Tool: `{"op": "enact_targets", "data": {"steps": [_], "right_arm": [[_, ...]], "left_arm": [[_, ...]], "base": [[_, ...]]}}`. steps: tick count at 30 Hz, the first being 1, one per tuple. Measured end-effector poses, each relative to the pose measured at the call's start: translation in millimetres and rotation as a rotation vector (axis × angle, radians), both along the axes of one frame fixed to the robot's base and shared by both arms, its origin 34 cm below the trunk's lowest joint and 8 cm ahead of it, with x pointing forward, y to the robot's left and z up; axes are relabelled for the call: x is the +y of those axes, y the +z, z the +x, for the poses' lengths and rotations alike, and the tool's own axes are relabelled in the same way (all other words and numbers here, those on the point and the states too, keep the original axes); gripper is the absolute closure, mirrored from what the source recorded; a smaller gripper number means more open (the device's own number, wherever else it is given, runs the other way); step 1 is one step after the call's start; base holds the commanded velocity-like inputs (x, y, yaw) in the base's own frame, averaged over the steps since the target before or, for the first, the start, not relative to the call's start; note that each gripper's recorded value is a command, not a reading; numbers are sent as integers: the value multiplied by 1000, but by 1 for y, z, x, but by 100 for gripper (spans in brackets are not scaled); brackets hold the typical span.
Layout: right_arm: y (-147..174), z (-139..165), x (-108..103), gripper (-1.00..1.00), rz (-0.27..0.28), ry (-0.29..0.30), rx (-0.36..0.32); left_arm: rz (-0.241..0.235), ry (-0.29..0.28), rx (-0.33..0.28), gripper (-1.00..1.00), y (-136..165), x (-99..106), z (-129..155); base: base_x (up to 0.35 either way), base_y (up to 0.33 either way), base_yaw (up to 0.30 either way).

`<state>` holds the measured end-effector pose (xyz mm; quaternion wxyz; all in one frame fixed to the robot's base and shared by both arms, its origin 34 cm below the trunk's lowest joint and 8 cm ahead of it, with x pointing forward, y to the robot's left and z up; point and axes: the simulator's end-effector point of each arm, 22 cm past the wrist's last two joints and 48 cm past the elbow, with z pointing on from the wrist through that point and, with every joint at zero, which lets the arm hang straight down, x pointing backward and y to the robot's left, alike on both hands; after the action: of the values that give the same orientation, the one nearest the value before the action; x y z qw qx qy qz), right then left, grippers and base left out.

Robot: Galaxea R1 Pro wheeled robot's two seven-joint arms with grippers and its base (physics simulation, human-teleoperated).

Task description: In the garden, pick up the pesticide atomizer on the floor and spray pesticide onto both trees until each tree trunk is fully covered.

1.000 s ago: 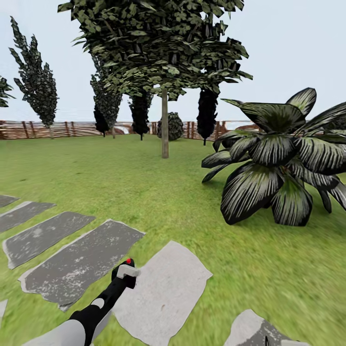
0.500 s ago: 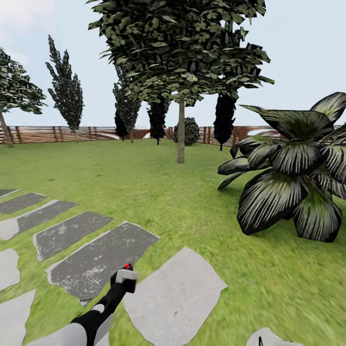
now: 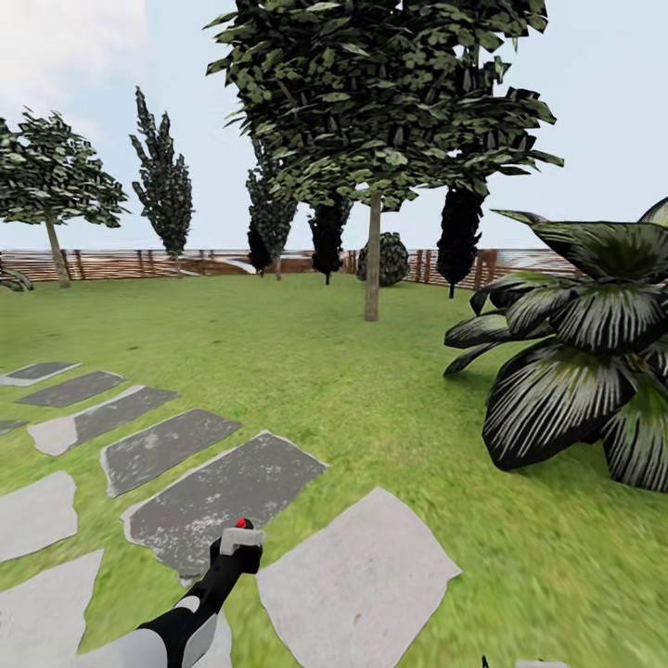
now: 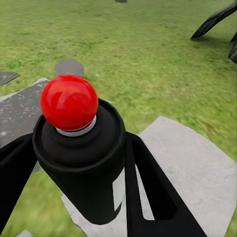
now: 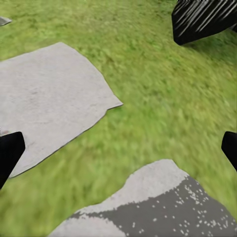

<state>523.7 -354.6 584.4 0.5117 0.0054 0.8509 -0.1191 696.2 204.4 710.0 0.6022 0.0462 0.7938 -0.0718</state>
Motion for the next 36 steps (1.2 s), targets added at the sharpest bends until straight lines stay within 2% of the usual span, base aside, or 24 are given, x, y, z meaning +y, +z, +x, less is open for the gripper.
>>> {"op": "enact_targets", "data": {"steps": [17, 24, 36], "right_arm": [[29, 2, 7, -100, 10, 4, -1], [39, 3, 19, -100, 27, 10, 1], [58, 3, 20, -100, 28, 10, 1]], "left_arm": [[0, 0, 1, 100, 29, 0, 2], [0, 1, 1, 100, 41, 0, 2], [0, 1, 2, 100, 60, 0, 2]], "base": [[0, 0, 4], [0, 0, 0], [0, 0, 0]]}}
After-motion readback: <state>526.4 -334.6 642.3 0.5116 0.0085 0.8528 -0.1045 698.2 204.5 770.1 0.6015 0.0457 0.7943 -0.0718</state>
